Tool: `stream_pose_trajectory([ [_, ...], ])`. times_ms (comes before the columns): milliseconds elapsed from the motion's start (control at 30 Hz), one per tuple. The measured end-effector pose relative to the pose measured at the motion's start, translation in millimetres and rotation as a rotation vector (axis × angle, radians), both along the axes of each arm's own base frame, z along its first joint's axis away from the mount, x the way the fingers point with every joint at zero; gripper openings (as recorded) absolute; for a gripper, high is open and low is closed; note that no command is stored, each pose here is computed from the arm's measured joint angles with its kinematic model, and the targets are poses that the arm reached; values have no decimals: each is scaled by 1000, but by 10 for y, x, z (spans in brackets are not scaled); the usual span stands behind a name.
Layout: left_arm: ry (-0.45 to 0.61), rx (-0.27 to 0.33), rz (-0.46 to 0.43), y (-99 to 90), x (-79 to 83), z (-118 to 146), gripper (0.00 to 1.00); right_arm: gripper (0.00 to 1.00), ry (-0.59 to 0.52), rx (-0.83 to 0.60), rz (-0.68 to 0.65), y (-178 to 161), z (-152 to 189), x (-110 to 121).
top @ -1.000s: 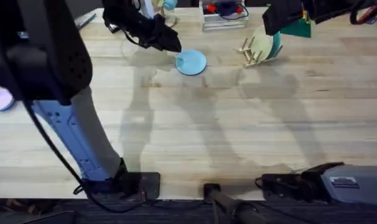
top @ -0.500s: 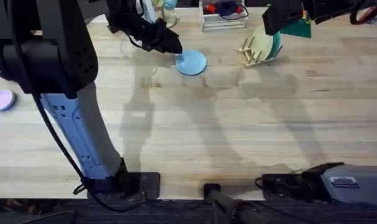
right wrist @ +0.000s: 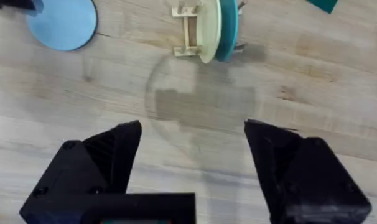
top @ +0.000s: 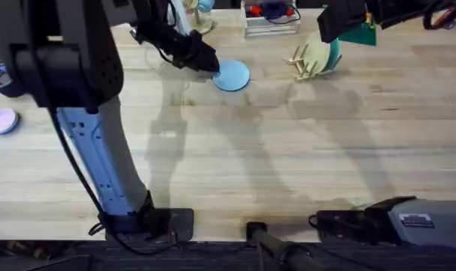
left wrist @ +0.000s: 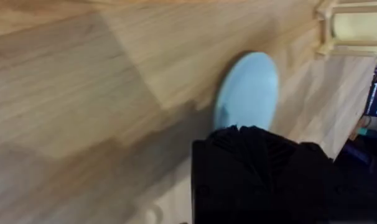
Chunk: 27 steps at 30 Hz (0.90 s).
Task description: Pick up the plates from the table one by one and place each into a slot on the dish rack.
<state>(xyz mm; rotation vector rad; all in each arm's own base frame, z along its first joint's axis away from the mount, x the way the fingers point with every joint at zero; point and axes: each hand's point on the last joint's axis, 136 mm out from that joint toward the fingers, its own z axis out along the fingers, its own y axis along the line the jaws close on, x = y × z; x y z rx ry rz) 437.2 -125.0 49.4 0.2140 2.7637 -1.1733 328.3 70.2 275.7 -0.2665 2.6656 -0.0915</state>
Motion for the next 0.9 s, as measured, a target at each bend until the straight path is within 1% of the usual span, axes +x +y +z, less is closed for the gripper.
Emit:
stream_pose_trajectory([
  [33,9,0,0,0,-1,-52,40,995,0,0,0,0,0,0],
  [100,34,-22,4,-14,-9,-129,40,995,0,0,0,0,0,0],
  [200,46,-44,11,-16,-4,-140,40,995,0,0,0,0,1,0],
  [533,56,-63,14,-23,14,-161,40,995,0,16,7,31,1,3],
  [700,58,-63,14,-23,10,-161,42,995,-19,105,44,210,27,77],
  [767,58,-63,14,-23,10,-161,41,995,-22,147,51,298,17,139],
  [900,58,-63,14,-23,11,-161,41,995,12,230,37,474,-124,295],
])
